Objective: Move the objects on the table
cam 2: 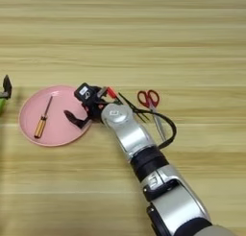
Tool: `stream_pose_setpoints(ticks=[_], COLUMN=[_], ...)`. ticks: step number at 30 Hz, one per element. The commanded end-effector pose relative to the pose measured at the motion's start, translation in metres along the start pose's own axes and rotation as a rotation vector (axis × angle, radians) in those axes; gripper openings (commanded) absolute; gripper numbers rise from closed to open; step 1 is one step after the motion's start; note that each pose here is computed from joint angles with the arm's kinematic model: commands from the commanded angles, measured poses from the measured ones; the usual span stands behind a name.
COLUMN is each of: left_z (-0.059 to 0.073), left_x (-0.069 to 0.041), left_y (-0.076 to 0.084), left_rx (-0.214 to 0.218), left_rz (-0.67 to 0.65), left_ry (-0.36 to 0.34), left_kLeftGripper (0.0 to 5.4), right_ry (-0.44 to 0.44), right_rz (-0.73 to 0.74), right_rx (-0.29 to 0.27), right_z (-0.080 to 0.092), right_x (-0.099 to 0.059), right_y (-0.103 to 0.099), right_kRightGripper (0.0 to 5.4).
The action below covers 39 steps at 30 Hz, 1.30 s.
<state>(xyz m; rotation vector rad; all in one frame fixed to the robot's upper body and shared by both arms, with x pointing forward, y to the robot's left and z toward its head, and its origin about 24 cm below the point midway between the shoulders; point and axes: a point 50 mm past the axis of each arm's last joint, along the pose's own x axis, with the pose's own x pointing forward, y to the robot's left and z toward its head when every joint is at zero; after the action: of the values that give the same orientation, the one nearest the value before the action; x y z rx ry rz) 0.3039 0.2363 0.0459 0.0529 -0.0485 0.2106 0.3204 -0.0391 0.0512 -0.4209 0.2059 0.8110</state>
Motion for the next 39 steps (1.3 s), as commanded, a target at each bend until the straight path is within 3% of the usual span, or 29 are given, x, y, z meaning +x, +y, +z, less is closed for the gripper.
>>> stream_pose_setpoints(ticks=[1, 8, 18, 32, 39], left_z=[-0.002, -0.001, 0.000, 0.000, -0.001], left_x=[-0.001, -0.001, -0.001, 0.000, 0.000], left_y=[0.001, 0.002, 0.001, 0.000, -0.001], left_rx=[-0.011, -0.012, -0.014, -0.016, -0.015], left_rz=[0.015, 0.017, 0.020, 0.021, 0.020], left_ry=[0.015, 0.013, 0.011, 0.013, 0.015], left_kLeftGripper=[5.40, 5.40, 5.40, 5.40, 5.40], right_ry=[0.007, 0.069, 0.184, 0.278, 0.300], right_rz=[0.019, 0.039, 0.046, 0.058, 0.064], right_rx=[-0.066, -0.145, -0.101, -0.229, -0.240], right_z=[0.001, -0.005, -0.020, -0.033, -0.039], right_x=[-0.001, -0.003, -0.005, -0.027, -0.035], right_y=[-0.001, -0.004, -0.010, -0.024, -0.027], right_kRightGripper=[5.37, 5.37, 5.37, 5.37, 5.37])
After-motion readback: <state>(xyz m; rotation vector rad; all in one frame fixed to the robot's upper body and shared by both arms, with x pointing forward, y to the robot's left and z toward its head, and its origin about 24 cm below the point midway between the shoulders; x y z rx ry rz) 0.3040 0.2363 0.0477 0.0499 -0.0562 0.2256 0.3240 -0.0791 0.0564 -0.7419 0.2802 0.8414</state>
